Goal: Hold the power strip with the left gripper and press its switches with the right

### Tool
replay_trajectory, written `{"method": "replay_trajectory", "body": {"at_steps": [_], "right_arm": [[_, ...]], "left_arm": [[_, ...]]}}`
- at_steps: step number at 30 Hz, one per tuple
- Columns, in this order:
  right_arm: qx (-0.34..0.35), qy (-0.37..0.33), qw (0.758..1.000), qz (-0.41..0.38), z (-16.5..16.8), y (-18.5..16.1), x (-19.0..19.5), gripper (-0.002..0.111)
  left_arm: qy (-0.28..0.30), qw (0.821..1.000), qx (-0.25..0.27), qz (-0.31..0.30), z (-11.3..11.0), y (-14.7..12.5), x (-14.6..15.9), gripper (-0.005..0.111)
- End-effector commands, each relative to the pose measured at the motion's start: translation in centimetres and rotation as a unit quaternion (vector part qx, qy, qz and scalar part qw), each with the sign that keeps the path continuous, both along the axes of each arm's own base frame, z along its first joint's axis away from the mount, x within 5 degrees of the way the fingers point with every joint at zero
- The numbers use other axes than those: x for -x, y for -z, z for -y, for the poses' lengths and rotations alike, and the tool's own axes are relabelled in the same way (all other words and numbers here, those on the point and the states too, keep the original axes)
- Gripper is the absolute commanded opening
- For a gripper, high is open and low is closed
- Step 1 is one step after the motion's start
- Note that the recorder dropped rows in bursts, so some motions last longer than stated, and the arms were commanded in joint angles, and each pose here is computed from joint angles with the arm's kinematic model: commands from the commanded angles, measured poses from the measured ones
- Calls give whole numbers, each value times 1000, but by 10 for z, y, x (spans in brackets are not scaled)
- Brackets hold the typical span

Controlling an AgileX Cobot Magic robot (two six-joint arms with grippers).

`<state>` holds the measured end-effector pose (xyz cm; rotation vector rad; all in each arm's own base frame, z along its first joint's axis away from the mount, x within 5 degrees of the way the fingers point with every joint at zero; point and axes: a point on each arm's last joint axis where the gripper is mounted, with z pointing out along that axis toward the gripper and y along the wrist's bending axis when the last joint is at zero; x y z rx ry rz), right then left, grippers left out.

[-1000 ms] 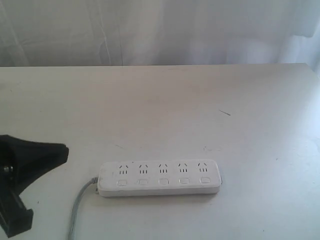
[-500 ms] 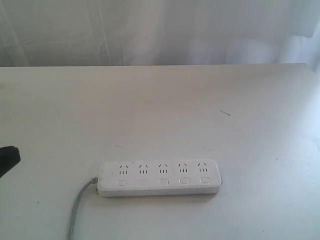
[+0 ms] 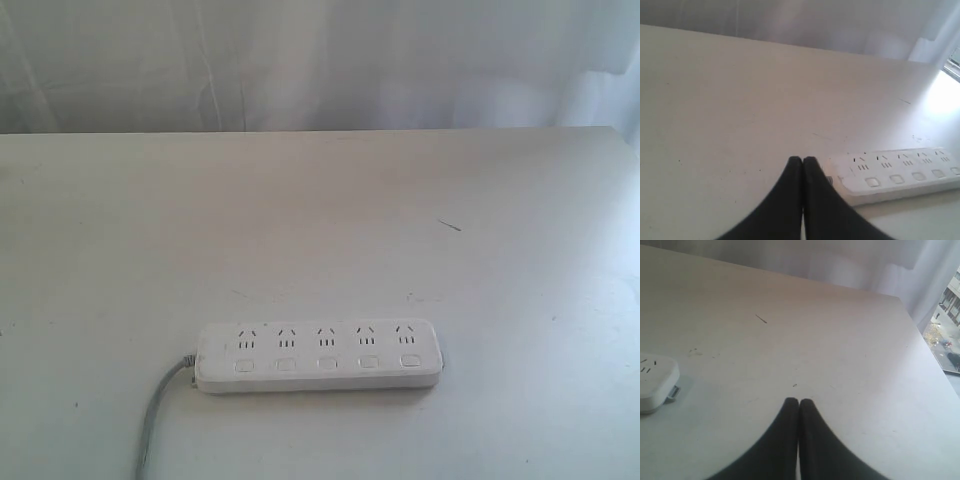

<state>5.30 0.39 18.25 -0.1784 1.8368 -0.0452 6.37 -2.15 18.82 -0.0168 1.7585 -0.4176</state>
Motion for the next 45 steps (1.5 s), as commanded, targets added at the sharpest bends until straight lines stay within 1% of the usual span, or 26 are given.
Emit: {"method": "replay_trajectory", "body": {"at_steps": [1, 2, 4, 5, 7, 11, 13, 14, 16, 17, 18, 19, 20, 21, 23, 25, 27, 29, 34, 37, 40, 42, 45], "right_arm": [[1, 5, 1000, 3, 1, 1, 0, 0], [1, 5, 1000, 3, 1, 1, 0, 0], [1, 5, 1000, 3, 1, 1, 0, 0], [1, 5, 1000, 3, 1, 1, 0, 0], [1, 5, 1000, 3, 1, 1, 0, 0], [1, 5, 1000, 3, 1, 1, 0, 0], [1, 5, 1000, 3, 1, 1, 0, 0], [1, 5, 1000, 3, 1, 1, 0, 0], [1, 5, 1000, 3, 1, 1, 0, 0], [1, 5, 1000, 3, 1, 1, 0, 0], [1, 5, 1000, 3, 1, 1, 0, 0], [0, 5, 1000, 3, 1, 1, 0, 0], [0, 5, 1000, 3, 1, 1, 0, 0], [0, 5, 1000, 3, 1, 1, 0, 0], [0, 5, 1000, 3, 1, 1, 0, 0], [0, 5, 1000, 3, 1, 1, 0, 0], [0, 5, 1000, 3, 1, 1, 0, 0], [0, 5, 1000, 3, 1, 1, 0, 0], [0, 5, 1000, 3, 1, 1, 0, 0], [0, 5, 1000, 3, 1, 1, 0, 0], [0, 5, 1000, 3, 1, 1, 0, 0], [0, 5, 1000, 3, 1, 1, 0, 0], [0, 5, 1000, 3, 1, 1, 0, 0]], "left_arm": [[17, 999, -44, 27, 3, 1, 8, 0], [31, 996, -74, 34, 4, 2, 9, 0], [79, 987, -134, 40, 10, 6, 13, 0], [97, 984, -146, 41, 13, 7, 15, 0], [123, 980, -141, 62, 18, 3, 16, 0], [164, 967, -168, 99, 24, 0, 19, 0], [166, 966, -170, 100, 24, 0, 20, 0], [163, 967, -169, 101, 24, 0, 19, 0], [138, 973, -157, 96, 20, -1, 17, 0], [105, 982, -141, 75, 15, 1, 15, 0], [88, 984, -144, 63, 12, 2, 13, 0], [43, 990, -133, 31, 4, 6, 11, 0], [11, 993, -120, 8, -1, 9, 10, 0], [-11, 995, -100, -6, -4, 10, 10, 0], [-39, 994, -98, -21, -10, 12, 9, 0], [-51, 991, -115, -34, -13, 15, 10, 0], [-64, 992, -97, -45, -14, 16, 10, 0], [-66, 992, -89, -52, -14, 17, 10, 0], [-76, 993, -44, -76, -14, 19, 11, 0], [-80, 993, -26, -86, -14, 20, 11, 0], [-83, 992, 4, -99, -13, 21, 12, 0], [-85, 990, 39, -106, -12, 21, 12, 0], [-85, 990, 42, -109, -12, 22, 12, 0]]}}
